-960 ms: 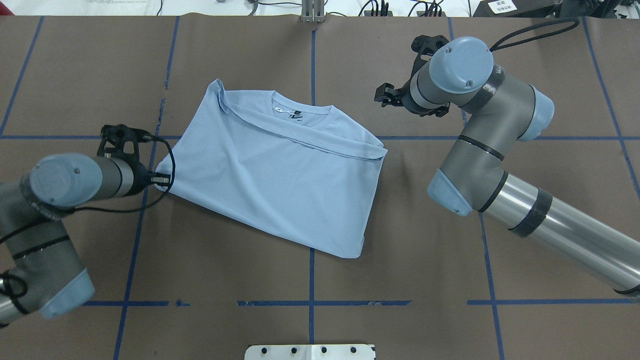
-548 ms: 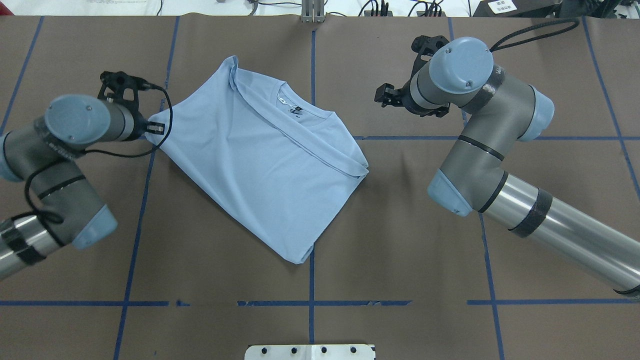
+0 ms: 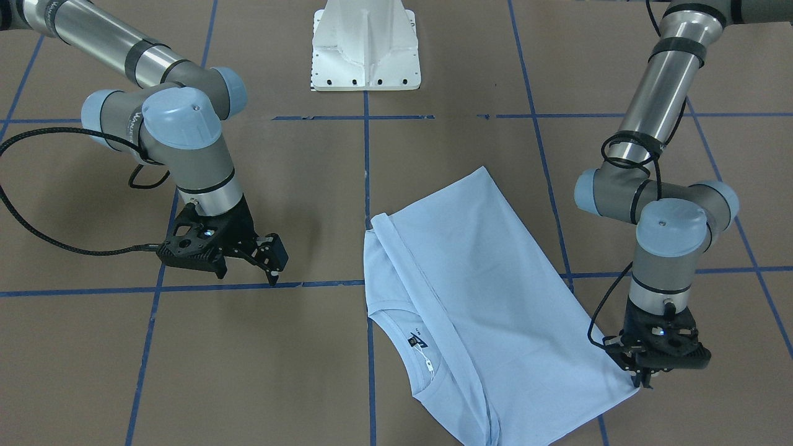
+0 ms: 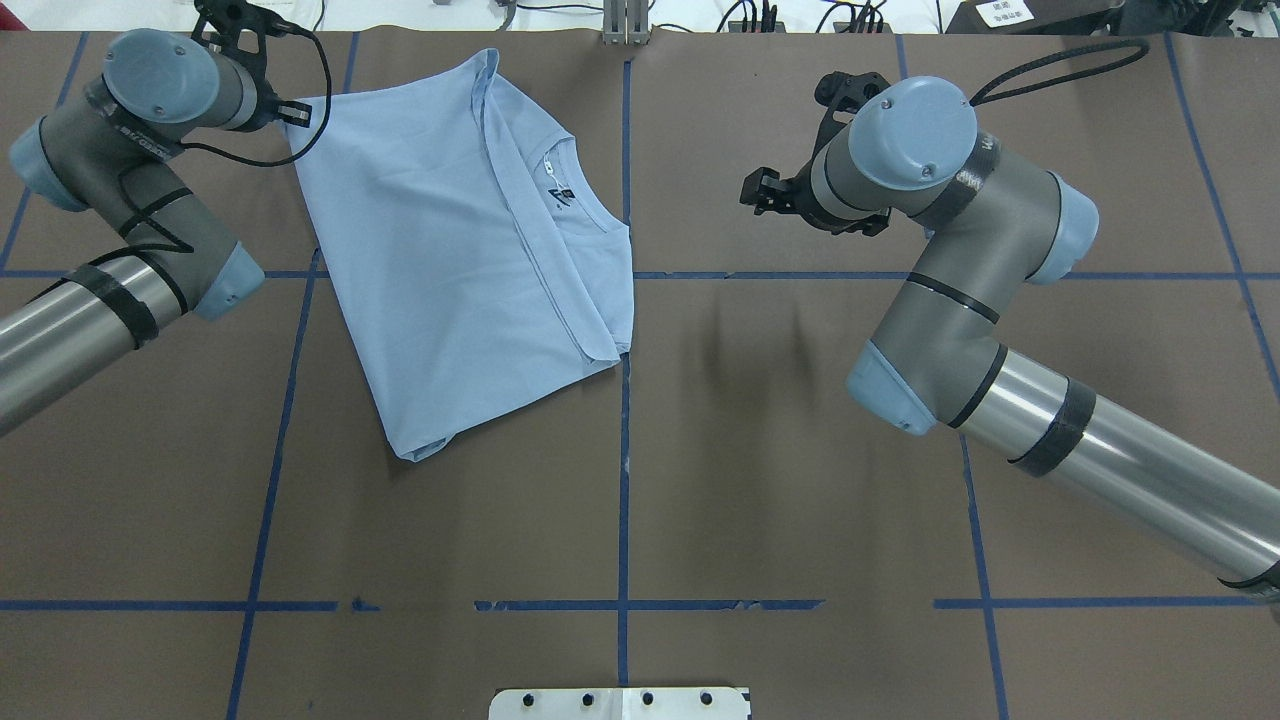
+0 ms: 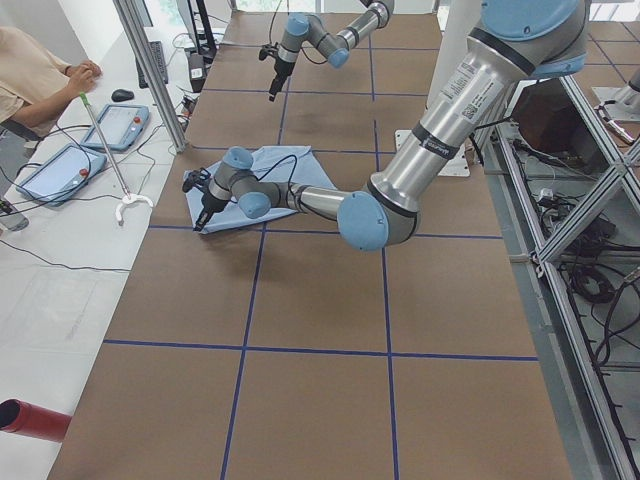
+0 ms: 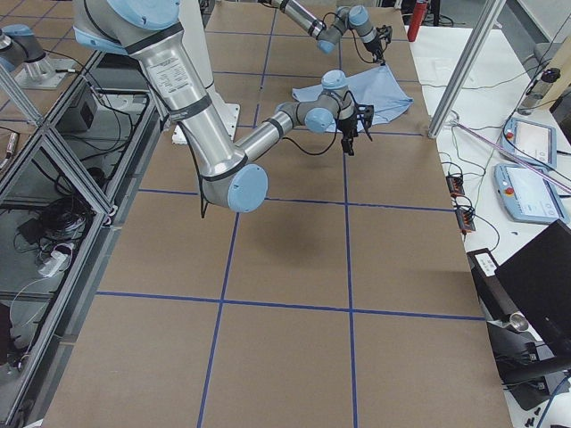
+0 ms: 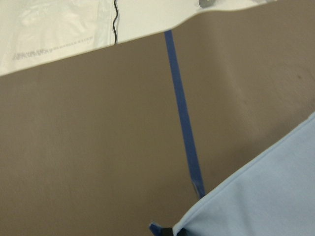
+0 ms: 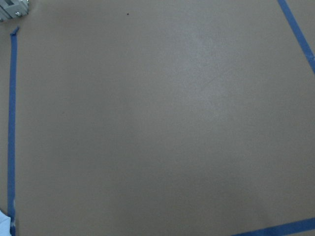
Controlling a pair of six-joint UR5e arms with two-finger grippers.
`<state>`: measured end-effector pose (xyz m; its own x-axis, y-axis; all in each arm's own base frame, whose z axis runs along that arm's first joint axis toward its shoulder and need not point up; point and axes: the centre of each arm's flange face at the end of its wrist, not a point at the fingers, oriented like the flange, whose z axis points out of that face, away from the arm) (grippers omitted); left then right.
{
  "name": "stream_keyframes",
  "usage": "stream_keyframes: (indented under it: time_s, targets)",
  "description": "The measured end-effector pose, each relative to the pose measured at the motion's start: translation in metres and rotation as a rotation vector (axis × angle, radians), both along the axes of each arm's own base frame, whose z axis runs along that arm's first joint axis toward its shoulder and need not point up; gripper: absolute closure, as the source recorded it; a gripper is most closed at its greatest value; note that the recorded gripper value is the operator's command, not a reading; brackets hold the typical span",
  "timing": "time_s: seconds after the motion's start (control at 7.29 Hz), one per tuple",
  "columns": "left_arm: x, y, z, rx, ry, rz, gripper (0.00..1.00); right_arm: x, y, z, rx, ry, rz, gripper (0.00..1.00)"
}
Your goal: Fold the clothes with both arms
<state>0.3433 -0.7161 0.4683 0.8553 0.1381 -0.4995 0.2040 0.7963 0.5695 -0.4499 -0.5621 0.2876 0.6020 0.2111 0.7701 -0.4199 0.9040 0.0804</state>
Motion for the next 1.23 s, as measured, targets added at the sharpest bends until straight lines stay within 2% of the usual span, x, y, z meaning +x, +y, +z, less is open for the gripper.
stream_keyframes:
  time_s: [0.14,0.27,0.41,0.69,0.96,1.23]
  targets:
    - [-0.008,0.012,-0.004,0.027,0.034,0.027,0.00,-0.013,0.004,-0.011,-0.009,-0.016,0.010,0.04]
    - [-0.013,0.026,-0.008,0.040,0.070,0.060,0.00,-0.035,0.004,-0.029,-0.037,-0.040,0.054,0.09]
    - [-0.017,0.035,-0.015,0.051,0.096,0.078,0.00,-0.065,0.002,-0.052,-0.073,-0.063,0.105,0.16]
    - [-0.021,0.043,-0.023,0.064,0.120,0.086,0.00,-0.133,0.006,-0.093,-0.147,-0.090,0.161,0.21]
    - [-0.020,0.045,-0.027,0.067,0.128,0.087,0.00,-0.183,0.014,-0.104,-0.166,-0.054,0.171,0.26]
    - [-0.019,0.046,-0.027,0.066,0.130,0.087,0.00,-0.206,0.021,-0.096,-0.162,-0.010,0.158,0.33]
